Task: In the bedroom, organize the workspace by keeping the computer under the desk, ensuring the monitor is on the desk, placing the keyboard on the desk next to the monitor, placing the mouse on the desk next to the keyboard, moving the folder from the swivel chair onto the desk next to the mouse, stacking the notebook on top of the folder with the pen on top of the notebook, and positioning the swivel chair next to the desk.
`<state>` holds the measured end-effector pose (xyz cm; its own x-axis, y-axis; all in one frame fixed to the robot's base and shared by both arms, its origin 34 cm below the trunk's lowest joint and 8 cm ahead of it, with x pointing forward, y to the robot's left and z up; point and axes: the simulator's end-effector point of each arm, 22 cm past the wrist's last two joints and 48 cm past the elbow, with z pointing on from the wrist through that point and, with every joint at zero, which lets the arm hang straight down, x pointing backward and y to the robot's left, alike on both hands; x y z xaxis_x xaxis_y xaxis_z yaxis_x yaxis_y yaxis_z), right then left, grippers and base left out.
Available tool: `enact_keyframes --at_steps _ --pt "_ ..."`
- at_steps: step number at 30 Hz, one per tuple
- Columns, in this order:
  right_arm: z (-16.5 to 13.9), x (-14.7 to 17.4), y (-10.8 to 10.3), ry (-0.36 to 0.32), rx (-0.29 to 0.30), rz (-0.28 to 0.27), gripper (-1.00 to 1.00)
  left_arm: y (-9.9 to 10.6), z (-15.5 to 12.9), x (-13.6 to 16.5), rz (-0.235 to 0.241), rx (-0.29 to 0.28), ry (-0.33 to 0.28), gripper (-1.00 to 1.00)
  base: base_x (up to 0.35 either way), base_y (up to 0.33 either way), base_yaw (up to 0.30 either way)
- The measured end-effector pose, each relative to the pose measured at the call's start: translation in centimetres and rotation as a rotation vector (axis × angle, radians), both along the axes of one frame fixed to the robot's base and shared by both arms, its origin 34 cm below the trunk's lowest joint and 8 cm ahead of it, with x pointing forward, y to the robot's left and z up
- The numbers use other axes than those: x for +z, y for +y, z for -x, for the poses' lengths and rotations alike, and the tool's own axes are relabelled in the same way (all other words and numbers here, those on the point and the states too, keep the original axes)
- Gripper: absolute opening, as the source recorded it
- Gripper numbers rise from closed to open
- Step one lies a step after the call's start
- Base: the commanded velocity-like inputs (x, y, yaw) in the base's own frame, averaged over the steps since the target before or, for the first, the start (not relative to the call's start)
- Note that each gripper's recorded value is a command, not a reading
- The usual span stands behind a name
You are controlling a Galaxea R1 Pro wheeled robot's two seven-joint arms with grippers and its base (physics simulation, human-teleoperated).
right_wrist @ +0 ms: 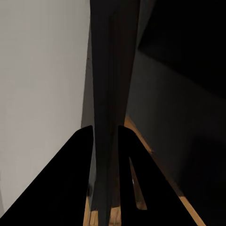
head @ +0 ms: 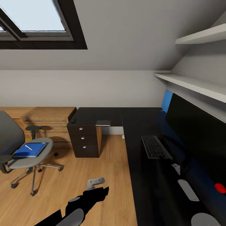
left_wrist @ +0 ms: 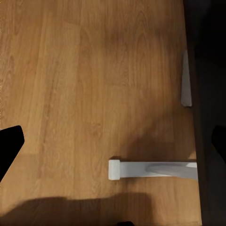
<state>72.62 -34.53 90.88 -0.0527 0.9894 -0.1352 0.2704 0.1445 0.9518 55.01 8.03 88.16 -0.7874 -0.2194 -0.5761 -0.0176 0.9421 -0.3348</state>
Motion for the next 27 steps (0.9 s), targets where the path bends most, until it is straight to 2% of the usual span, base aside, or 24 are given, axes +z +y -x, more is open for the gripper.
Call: enact_keyframes --at_steps 5,10,27 --pt "-0.2 0.2 -0.7 0.004 -0.010 0.010 -1.00 0.0 0.0 0.0 0.000 0.000 0.001 1.00 0.000 0.000 0.000" --pt "-0.2 0.2 -1.8 0.005 -0.045 0.031 -1.00 0.0 0.0 -0.1 0.001 0.000 0.001 1.00 0.000 -0.057 0.000" --pt "-0.1 0.2 -2.4 0.007 -0.048 0.038 -1.00 0.1 0.0 -0.1 -0.001 0.002 0.003 1.00 0.000 -0.009 0.000"
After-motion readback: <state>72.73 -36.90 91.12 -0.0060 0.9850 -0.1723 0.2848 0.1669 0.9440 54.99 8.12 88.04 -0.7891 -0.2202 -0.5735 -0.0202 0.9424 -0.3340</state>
